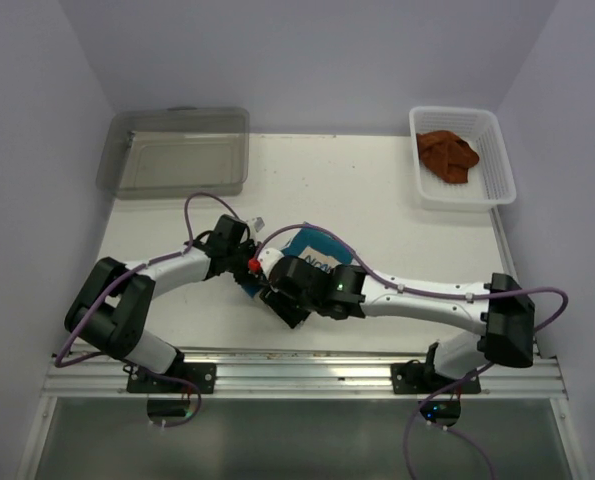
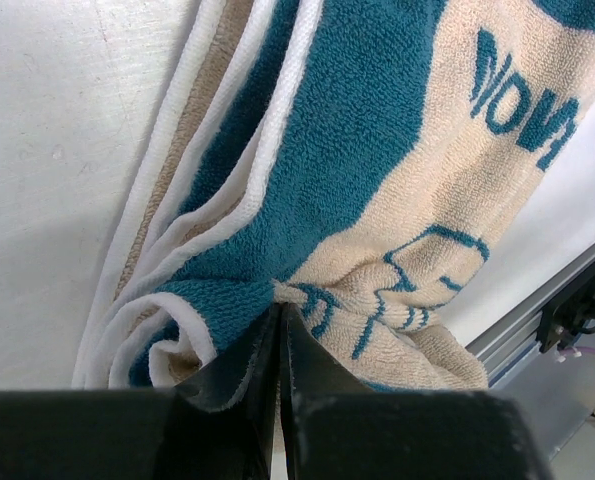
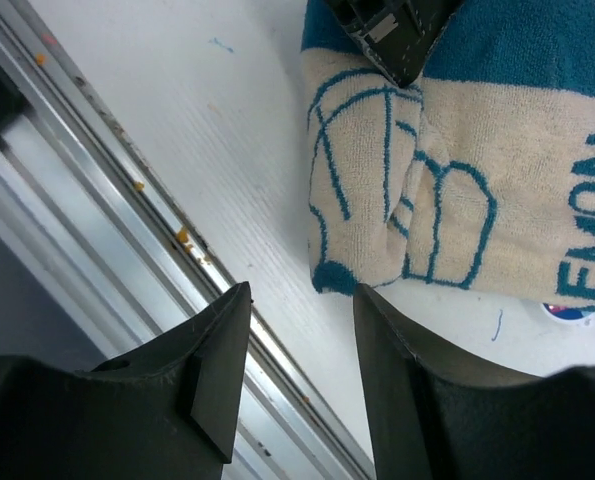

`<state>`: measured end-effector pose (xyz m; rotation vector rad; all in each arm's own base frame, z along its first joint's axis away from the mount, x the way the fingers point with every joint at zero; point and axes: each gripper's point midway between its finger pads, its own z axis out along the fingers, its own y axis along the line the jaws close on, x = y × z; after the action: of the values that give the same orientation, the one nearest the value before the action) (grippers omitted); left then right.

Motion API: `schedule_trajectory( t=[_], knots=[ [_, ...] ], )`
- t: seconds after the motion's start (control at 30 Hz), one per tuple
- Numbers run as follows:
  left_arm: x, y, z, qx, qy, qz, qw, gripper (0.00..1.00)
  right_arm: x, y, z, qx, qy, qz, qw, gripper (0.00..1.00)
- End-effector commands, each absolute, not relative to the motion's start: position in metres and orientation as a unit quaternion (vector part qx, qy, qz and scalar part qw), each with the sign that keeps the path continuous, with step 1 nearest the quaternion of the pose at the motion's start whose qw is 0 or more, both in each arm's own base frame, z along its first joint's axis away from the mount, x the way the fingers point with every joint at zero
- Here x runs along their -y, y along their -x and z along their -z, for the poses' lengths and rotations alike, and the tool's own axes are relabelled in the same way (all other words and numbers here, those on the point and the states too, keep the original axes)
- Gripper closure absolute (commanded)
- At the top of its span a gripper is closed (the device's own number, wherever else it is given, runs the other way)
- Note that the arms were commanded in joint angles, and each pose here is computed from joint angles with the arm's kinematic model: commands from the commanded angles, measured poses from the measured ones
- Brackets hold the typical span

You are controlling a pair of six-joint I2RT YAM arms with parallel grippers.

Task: Roll the towels
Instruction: Roll the towel

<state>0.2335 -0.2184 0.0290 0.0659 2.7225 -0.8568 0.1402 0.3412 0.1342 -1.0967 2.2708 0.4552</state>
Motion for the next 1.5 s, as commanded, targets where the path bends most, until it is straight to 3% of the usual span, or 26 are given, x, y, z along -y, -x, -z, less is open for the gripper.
schedule_trajectory(
  t=[0.0, 0.33, 0.63, 0.77, 1.47],
  knots=[
    [0.208, -0.217, -0.006, -0.956, -0.016, 0.270, 0.111, 0.92, -0.337, -0.161, -0.130, -0.841, 0.424, -0.087, 0.324, 0.51],
    [0.209, -0.217, -0.007, -0.956, -0.015, 0.272, 0.111, 0.92, -0.351, -0.162, -0.101, -0.830, 0.457, -0.054, 0.315, 0.52],
    [0.209, -0.217, -0.008, -0.956, -0.014, 0.271, 0.112, 0.92, -0.359, -0.151, -0.114, -0.813, 0.465, -0.060, 0.345, 0.54],
    [0.210, -0.217, -0.008, -0.956, -0.012, 0.272, 0.112, 0.92, -0.368, -0.139, -0.110, -0.807, 0.485, -0.072, 0.331, 0.53],
    [0.209, -0.217, -0.011, -0.955, -0.016, 0.271, 0.115, 0.93, -0.357, -0.168, -0.063, -0.808, 0.482, 0.038, 0.337, 0.46]
  ],
)
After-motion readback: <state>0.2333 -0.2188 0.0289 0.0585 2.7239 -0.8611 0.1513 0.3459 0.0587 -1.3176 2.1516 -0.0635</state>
